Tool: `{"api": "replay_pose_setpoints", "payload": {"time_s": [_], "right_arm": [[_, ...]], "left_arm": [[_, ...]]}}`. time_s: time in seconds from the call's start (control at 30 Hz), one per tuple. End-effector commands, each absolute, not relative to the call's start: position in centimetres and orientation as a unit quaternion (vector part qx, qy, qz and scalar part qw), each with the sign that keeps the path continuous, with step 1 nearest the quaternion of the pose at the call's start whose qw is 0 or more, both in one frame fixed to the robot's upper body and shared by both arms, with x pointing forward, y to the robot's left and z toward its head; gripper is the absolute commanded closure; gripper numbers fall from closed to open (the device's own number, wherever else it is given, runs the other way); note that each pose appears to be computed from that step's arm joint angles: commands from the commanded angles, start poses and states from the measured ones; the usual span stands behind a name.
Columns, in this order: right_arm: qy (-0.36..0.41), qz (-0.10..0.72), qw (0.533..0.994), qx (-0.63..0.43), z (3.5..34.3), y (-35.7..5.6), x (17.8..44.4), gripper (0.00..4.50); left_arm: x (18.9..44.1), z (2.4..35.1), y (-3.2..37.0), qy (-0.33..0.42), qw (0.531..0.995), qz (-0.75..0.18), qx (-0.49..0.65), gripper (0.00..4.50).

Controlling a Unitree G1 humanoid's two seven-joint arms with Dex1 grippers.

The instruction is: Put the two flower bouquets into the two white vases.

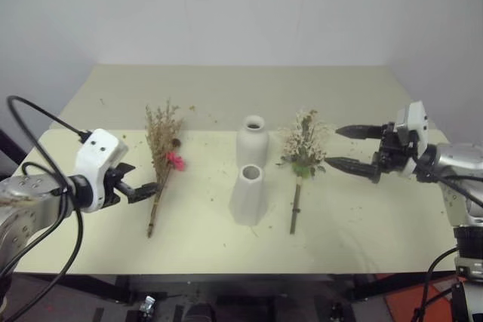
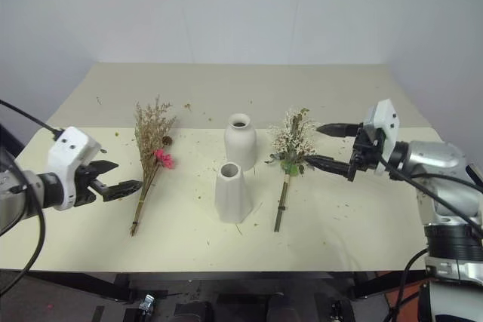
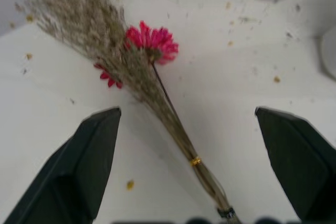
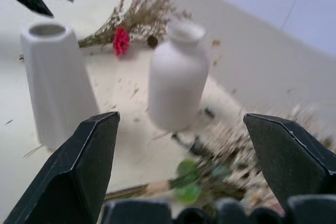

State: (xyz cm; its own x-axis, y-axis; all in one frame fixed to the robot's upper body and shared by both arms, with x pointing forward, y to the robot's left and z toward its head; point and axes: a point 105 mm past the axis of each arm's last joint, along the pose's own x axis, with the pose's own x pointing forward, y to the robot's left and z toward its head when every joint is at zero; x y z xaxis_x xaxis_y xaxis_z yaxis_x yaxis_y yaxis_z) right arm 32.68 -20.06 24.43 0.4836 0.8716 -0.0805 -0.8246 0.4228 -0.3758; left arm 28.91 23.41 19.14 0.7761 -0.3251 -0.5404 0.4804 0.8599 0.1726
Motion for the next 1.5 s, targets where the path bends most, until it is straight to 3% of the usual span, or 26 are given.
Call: {"api": "replay_pose_setpoints", "payload": {"time_s": [0.03,0.2,0.47,0.57,0.67,0.9,1.0,1.2,1.3,1.5], "right_arm": [[-0.113,0.535,0.813,-0.202,28.1,-19.1,31.7,0.00],[-0.124,0.571,0.784,-0.210,28.6,-18.0,31.3,0.00],[-0.129,0.584,0.775,-0.204,28.6,-17.3,31.3,0.00],[-0.131,0.586,0.773,-0.204,28.6,-17.2,31.2,0.00],[-0.132,0.588,0.771,-0.203,28.6,-17.1,31.0,0.00],[-0.135,0.587,0.772,-0.202,28.5,-17.2,30.9,0.00],[-0.136,0.586,0.773,-0.201,28.5,-17.2,30.9,0.00],[-0.135,0.580,0.780,-0.190,28.0,-17.1,31.0,0.00],[-0.133,0.576,0.787,-0.178,27.5,-16.9,31.2,0.00],[-0.136,0.568,0.795,-0.166,27.1,-16.6,31.3,0.00]], "left_arm": [[29.9,18.2,24.5,0.336,0.919,-0.146,0.145,0.03],[31.6,16.8,24.9,0.399,0.901,-0.096,0.142,0.03],[34.2,14.7,24.2,0.441,0.885,-0.065,0.137,0.03],[35.0,14.1,23.8,0.445,0.883,-0.061,0.135,0.64],[35.6,13.9,23.6,0.444,0.884,-0.060,0.134,1.57],[36.5,15.0,23.7,0.420,0.895,-0.053,0.142,4.10],[36.8,16.0,24.2,0.396,0.906,-0.038,0.146,4.48],[38.9,21.0,24.6,0.227,0.965,-0.023,0.128,4.48],[39.8,25.9,22.1,0.050,0.991,-0.071,0.099,4.48],[39.4,31.9,16.7,-0.110,0.972,-0.209,0.001,4.48]]}}
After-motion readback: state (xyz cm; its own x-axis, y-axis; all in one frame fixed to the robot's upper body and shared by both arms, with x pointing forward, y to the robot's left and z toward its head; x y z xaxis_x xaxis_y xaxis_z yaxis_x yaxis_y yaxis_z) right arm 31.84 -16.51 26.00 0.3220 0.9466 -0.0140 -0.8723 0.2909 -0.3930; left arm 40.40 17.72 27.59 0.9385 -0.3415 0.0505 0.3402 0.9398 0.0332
